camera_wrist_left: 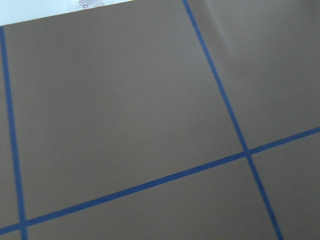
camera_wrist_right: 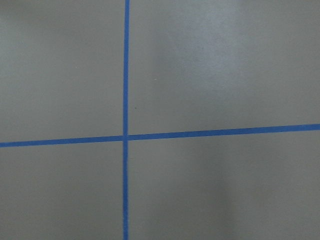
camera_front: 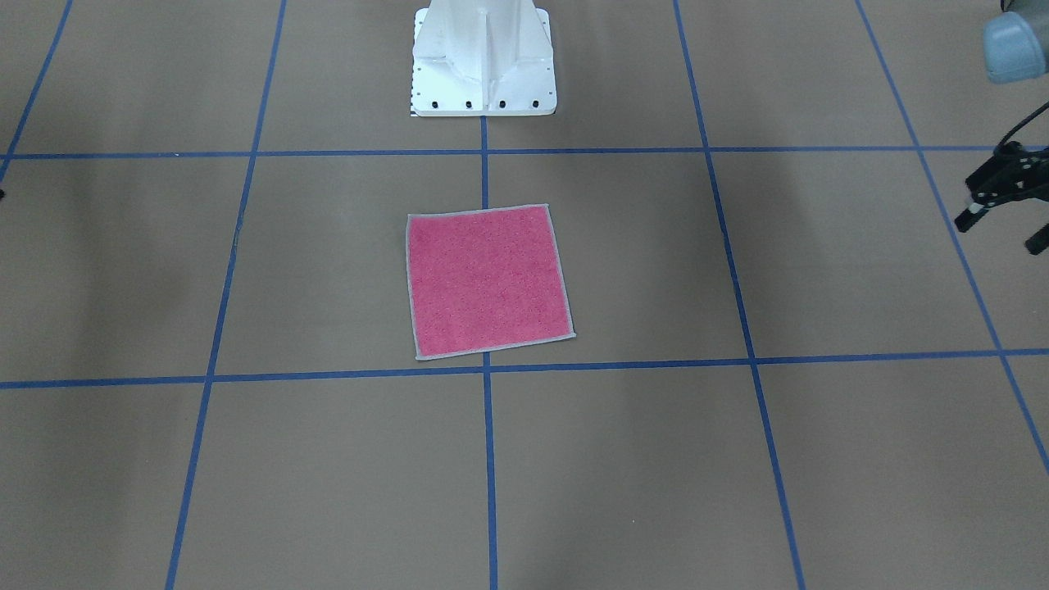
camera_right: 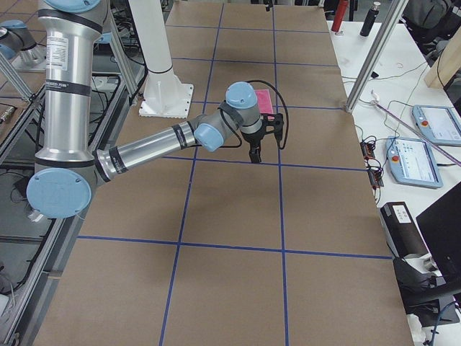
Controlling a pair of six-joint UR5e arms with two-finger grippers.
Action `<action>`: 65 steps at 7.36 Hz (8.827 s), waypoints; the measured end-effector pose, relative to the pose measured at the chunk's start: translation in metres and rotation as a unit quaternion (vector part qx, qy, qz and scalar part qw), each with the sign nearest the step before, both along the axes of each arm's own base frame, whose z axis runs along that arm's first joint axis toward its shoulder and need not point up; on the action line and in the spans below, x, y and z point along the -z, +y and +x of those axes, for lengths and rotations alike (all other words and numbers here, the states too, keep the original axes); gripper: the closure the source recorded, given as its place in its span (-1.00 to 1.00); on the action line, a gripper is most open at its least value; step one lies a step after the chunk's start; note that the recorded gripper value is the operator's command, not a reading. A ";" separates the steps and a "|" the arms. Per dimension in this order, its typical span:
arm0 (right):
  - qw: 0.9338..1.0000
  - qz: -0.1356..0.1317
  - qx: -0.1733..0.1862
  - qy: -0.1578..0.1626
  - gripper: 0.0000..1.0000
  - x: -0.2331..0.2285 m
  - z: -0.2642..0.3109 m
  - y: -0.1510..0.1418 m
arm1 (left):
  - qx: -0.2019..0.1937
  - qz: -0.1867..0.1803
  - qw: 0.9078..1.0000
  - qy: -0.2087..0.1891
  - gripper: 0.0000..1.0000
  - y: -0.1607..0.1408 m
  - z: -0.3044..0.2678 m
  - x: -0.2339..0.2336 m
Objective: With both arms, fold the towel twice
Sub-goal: 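Move both grippers toward the near corners of the pink towel, then lower the left gripper onto the near towel corner while the right gripper holds its corner, then pinch the near towel corners with both grippers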
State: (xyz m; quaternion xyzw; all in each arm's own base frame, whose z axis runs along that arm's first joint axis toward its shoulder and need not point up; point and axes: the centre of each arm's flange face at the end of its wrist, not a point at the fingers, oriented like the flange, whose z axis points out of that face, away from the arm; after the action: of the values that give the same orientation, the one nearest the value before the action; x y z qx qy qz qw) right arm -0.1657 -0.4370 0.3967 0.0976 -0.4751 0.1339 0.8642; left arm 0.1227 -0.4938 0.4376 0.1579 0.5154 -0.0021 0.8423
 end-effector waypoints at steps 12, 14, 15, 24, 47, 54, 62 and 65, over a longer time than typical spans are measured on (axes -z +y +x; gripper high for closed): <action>0.953 -0.207 -0.206 -0.079 -0.47 0.129 -0.346 0.139 | 0.077 -0.146 0.982 0.088 -1.00 0.101 0.306 0.126; 0.946 -0.223 -0.223 -0.076 -0.29 0.122 -0.370 0.140 | 0.078 -0.148 0.982 0.088 -1.00 0.110 0.317 0.128; 0.943 -0.231 -0.229 -0.074 -0.27 0.120 -0.382 0.139 | 0.078 -0.148 0.982 0.089 -1.00 0.113 0.320 0.129; 0.941 -0.229 -0.238 -0.076 1.00 0.119 -0.383 0.138 | 0.092 -0.169 0.976 0.099 -0.19 0.149 0.369 0.139; 0.938 -0.223 -0.253 -0.079 1.00 0.117 -0.381 0.136 | 0.080 -0.197 0.973 0.087 -0.32 0.189 0.449 0.148; 0.939 -0.220 -0.254 -0.078 1.00 0.117 -0.383 0.137 | 0.080 -0.198 0.973 0.090 -0.14 0.194 0.454 0.151; 0.938 -0.216 -0.257 -0.079 1.00 0.117 -0.383 0.137 | 0.081 -0.220 0.964 0.123 -0.14 0.200 0.462 0.184; 0.939 -0.216 -0.258 -0.078 1.00 0.116 -0.384 0.138 | 0.082 -0.229 0.962 0.125 -0.16 0.203 0.464 0.184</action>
State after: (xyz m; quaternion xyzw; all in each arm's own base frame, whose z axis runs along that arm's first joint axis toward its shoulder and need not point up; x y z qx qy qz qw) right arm -0.5494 -0.2990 0.2810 0.0172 -0.4595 0.4582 0.7607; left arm 0.5870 -0.2910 0.2533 0.0009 0.5874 -0.2094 0.7817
